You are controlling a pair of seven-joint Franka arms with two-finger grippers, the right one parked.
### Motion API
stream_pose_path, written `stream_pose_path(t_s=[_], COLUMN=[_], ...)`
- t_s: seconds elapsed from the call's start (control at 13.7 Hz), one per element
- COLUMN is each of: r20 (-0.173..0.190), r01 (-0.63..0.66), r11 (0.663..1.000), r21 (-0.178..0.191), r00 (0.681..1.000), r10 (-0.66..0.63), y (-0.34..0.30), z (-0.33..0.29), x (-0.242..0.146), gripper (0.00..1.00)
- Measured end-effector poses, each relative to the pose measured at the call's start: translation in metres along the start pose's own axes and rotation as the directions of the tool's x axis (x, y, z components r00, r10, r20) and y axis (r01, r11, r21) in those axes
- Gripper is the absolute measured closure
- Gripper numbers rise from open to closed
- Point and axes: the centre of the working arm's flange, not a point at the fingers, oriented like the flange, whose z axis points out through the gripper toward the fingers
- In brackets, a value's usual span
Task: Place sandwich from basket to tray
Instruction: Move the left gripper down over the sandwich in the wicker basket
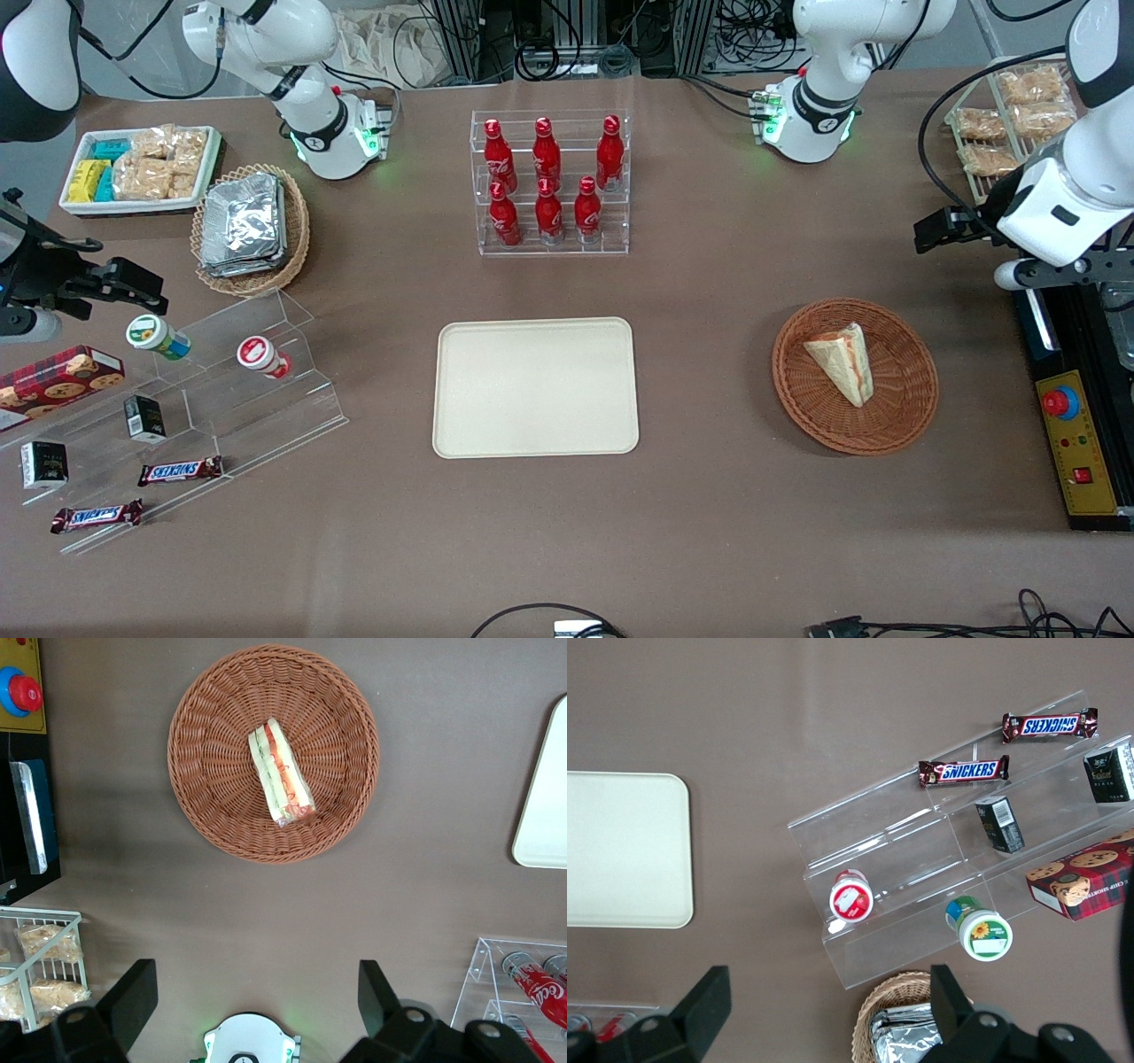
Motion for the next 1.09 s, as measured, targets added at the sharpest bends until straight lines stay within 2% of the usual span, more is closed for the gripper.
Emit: stream_pose_path(t_s=[0.66,0.88,0.95,1.09], r20=[0.003,-0.01,-0.006,0.029], r01=[0.001,0.005,0.009,0.016], r11=[1.0,1.0,1.0,1.0], r21=[0.001,-0.002,-0.002,0.004], r00=[1.0,1.0,1.0,0.999], r10=[-0.001,-0.006,-0.009,-0.016], y=[0.001,0.005,0.006,0.007], z=[0.007,0.05,0.077,0.133], x=[0.006,0.045,0.063,0.093], gripper=[0.0,0.0,0.0,0.0])
